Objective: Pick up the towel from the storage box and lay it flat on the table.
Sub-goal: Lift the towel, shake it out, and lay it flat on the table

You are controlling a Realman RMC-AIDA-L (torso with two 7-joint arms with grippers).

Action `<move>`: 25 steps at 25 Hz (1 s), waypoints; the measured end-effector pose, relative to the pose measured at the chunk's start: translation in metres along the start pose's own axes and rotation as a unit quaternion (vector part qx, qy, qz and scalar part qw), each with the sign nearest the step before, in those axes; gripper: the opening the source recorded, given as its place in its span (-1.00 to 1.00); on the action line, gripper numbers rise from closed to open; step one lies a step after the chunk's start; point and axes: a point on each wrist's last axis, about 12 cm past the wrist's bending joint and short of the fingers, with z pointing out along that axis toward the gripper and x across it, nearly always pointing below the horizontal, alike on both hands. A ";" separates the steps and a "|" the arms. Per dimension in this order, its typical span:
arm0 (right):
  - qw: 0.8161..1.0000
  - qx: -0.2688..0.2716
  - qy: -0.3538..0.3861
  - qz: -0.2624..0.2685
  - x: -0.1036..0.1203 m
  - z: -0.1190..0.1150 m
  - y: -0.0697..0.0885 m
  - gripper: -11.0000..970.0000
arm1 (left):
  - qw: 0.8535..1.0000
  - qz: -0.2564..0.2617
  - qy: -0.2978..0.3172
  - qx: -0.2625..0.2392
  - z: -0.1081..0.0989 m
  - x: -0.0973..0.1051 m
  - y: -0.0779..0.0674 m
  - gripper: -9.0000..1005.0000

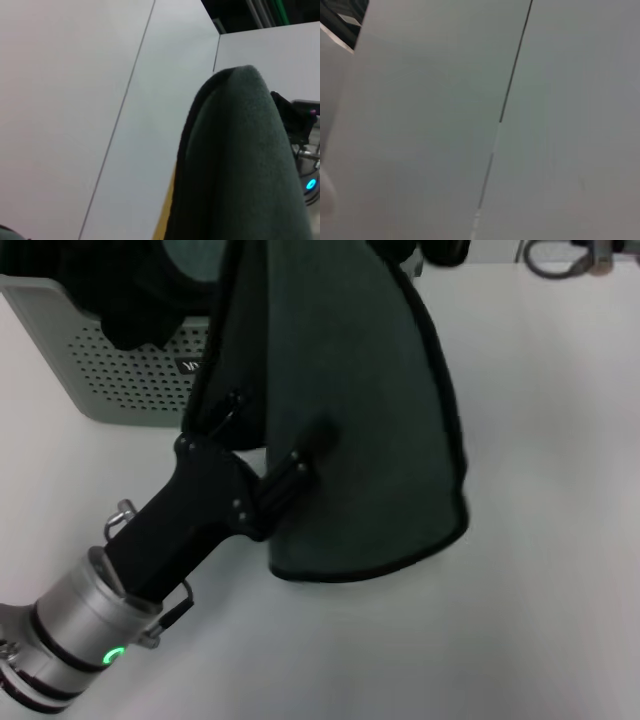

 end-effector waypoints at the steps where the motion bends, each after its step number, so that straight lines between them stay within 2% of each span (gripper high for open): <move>1: 1.000 -0.011 0.000 0.009 0.003 0.002 -0.001 -0.97 | 1.000 0.003 0.000 0.003 0.002 0.000 -0.001 0.36; 8: 1.000 -0.025 0.000 0.020 0.007 -0.006 -0.003 -0.97 | 1.000 0.020 -0.003 -0.014 0.002 0.000 0.003 0.36; 18: 1.000 -0.023 -0.007 -0.002 -0.007 -0.030 -0.004 -0.98 | 0.999 0.018 0.010 -0.037 -0.010 0.003 0.001 0.36; 25: 0.999 -0.044 0.020 -0.009 -0.016 -0.038 -0.009 -0.98 | 0.998 0.043 -0.024 -0.042 -0.024 -0.006 -0.004 0.36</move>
